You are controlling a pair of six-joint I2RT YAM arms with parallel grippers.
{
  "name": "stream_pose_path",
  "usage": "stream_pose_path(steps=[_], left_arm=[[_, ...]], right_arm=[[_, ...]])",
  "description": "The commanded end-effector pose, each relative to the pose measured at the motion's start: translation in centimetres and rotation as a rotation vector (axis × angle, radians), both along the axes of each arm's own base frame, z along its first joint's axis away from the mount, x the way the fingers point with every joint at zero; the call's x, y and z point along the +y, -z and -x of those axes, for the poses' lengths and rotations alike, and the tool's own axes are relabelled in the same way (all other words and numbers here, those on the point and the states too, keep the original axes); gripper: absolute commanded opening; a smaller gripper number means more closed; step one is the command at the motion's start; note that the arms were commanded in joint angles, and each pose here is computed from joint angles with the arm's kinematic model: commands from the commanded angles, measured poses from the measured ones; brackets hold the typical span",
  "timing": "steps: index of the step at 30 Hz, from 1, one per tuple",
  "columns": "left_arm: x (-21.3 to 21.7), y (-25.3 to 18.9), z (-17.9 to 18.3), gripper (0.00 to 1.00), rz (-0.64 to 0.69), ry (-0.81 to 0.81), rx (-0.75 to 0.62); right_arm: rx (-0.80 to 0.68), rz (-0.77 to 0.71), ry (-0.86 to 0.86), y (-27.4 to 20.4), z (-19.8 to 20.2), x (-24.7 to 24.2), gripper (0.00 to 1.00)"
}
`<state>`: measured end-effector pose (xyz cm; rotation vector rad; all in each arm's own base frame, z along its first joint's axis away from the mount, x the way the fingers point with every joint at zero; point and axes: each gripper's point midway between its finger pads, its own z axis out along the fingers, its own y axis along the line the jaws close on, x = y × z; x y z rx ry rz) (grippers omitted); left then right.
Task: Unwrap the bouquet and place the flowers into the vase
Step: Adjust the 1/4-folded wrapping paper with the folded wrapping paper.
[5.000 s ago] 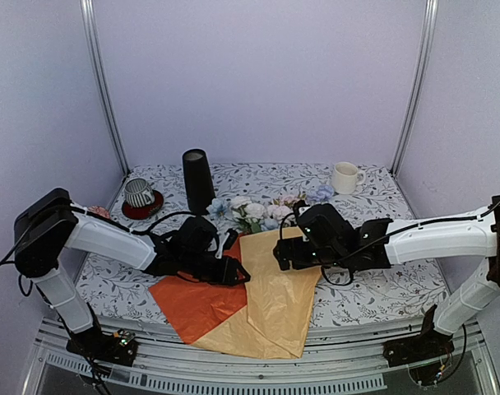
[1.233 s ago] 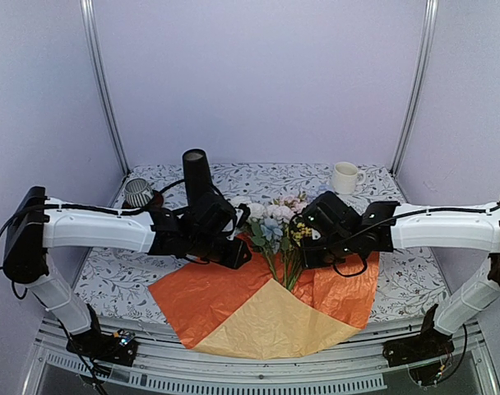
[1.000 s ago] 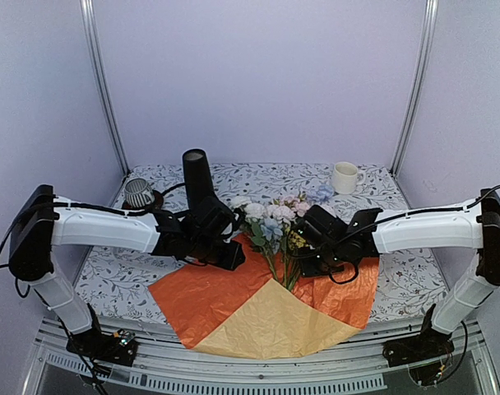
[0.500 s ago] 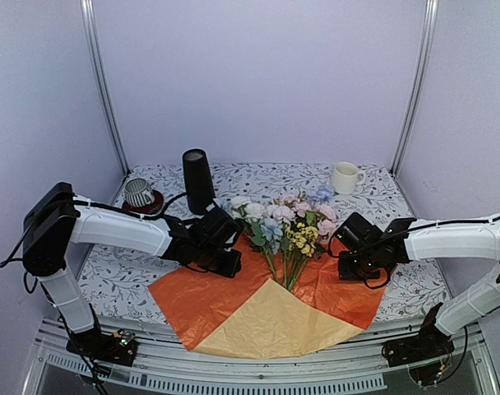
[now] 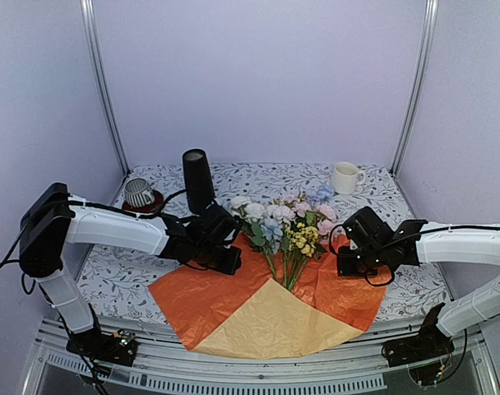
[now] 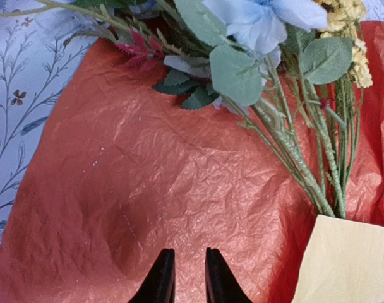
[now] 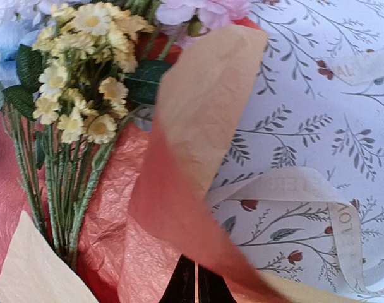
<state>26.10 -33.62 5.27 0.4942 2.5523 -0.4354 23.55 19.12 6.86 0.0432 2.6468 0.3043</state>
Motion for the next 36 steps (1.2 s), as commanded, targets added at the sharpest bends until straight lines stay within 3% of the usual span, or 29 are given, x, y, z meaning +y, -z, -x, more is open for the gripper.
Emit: stream_pose_path(steps=[1,4,9,19,36], left_arm=[[0.2,-1.8,-0.8,0.18,0.047,-0.028,-0.035],[0.2,-1.5,-0.8,0.16,0.044,-0.03,-0.031],[0.1,-0.9,-0.7,0.0,0.036,-0.027,-0.017],[0.3,0.8,-0.5,0.0,0.006,-0.03,0.013],[2.7,5.0,-0.6,0.0,-0.091,-0.118,0.068]], right_arm=[[-0.039,-0.095,-0.113,-1.6,-0.7,2.9,0.07],[-0.016,-0.082,-0.128,-0.6,-0.6,3.1,0.07],[0.034,-0.044,-0.104,1.4,-0.1,2.3,0.07],[0.063,0.119,0.104,3.5,1.3,-3.2,0.06],[0.175,0.19,0.253,6.3,4.3,-6.8,0.07]])
